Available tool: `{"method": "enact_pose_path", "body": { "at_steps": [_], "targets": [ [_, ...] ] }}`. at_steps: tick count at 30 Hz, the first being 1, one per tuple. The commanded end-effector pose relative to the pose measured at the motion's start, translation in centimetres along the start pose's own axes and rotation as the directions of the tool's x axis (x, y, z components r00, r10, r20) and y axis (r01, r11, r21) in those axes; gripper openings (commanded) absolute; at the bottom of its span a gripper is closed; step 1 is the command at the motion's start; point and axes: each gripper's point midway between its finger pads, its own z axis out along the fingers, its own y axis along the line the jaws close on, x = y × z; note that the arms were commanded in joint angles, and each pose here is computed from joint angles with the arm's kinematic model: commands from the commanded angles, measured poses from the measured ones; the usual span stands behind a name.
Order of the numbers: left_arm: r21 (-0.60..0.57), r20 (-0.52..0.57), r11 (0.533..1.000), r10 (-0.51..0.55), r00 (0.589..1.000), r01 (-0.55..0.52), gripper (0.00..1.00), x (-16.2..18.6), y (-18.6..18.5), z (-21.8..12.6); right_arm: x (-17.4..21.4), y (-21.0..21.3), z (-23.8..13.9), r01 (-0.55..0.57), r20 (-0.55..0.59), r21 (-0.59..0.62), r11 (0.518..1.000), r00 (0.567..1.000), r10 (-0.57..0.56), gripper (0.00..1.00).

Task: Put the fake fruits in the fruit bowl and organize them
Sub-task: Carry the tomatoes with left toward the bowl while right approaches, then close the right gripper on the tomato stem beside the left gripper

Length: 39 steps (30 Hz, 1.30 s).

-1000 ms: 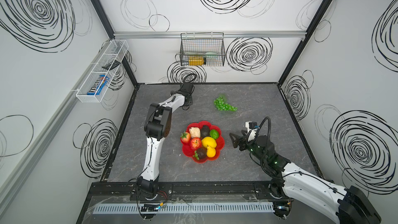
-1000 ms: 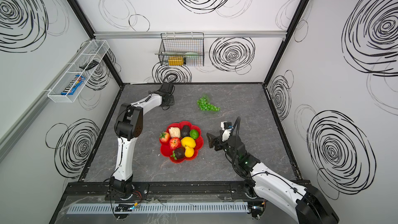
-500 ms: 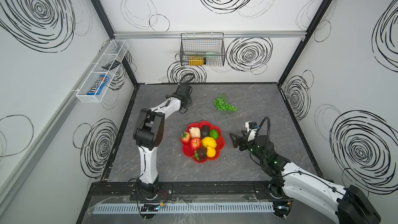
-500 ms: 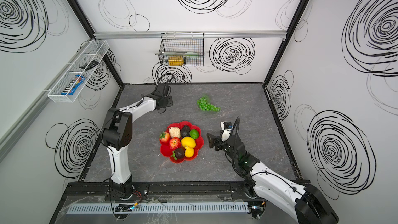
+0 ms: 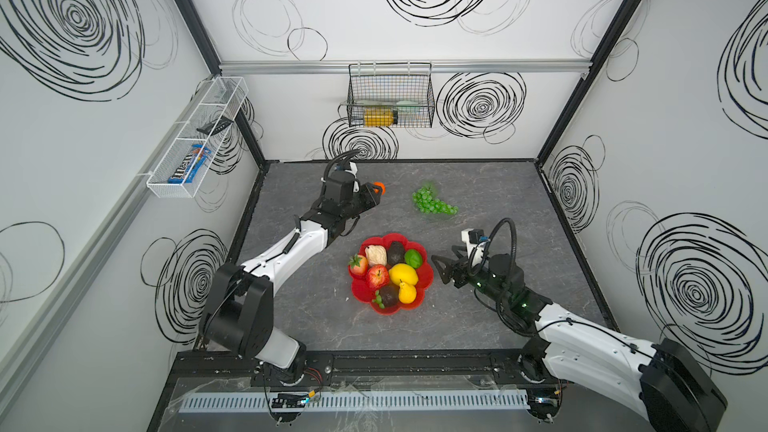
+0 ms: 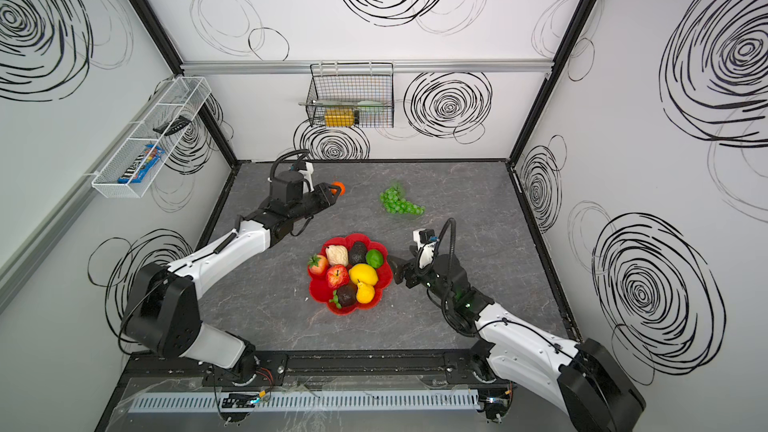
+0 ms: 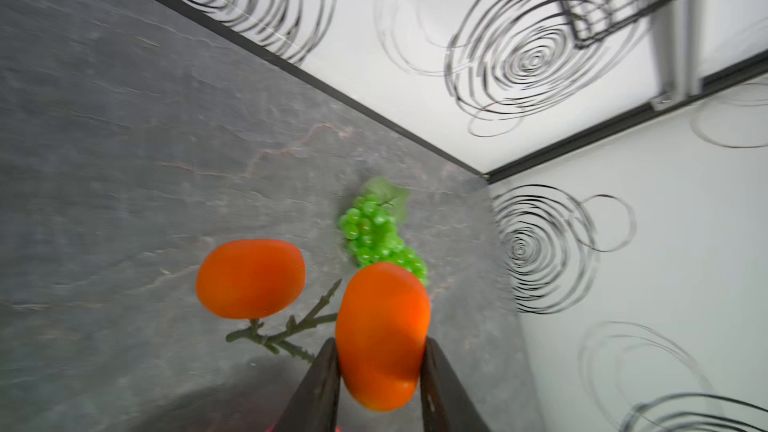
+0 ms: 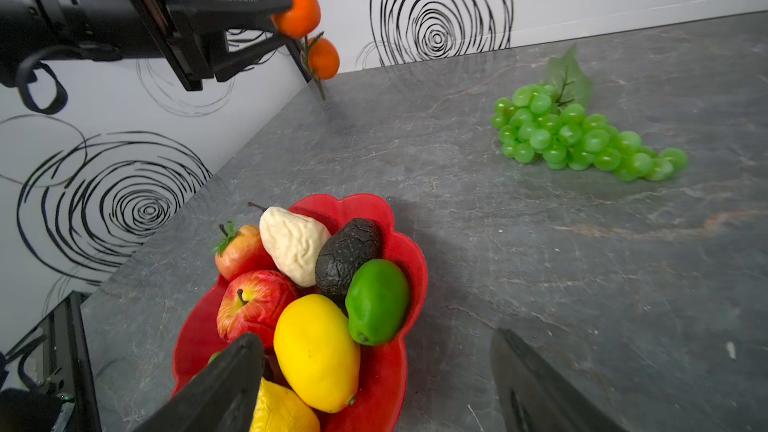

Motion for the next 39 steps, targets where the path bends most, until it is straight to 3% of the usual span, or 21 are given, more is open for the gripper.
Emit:
{"method": "enact_pose_path", "body": {
  "at_steps": [1,6,14,23,29,39],
  "targets": [
    [0.223,-0.006,0.969,-0.107,0.994,0.106,0.35,1.0,-5.3,-2.1,-3.0,2.8,1.4,0.102,0.063,-0.067,0.993,0.993,-0.098,0.89],
    [0.311,-0.042,0.933,-0.175,0.984,0.179,0.36,4.5,-7.6,-4.7,-3.6,3.8,3.4,0.102,0.089,-0.1,0.99,0.992,-0.094,0.84],
    [0.337,-0.054,0.912,-0.231,0.971,0.235,0.36,8.2,-7.8,-7.5,-2.6,5.6,5.2,0.172,0.126,-0.171,0.97,0.98,-0.151,0.74],
    [0.349,-0.085,0.899,-0.252,0.964,0.265,0.36,10.3,-7.3,-8.9,-1.1,7.4,5.3,0.265,0.167,-0.173,0.949,0.957,-0.238,0.65],
    [0.36,-0.098,0.894,-0.249,0.964,0.268,0.37,11.0,-7.4,-9.5,-0.3,7.1,6.3,0.293,0.143,-0.138,0.946,0.951,-0.273,0.51],
    [0.354,-0.116,0.892,-0.257,0.959,0.282,0.37,12.0,-6.9,-9.5,0.4,7.5,6.5,0.337,0.141,-0.12,0.934,0.937,-0.32,0.38]
  ]
}}
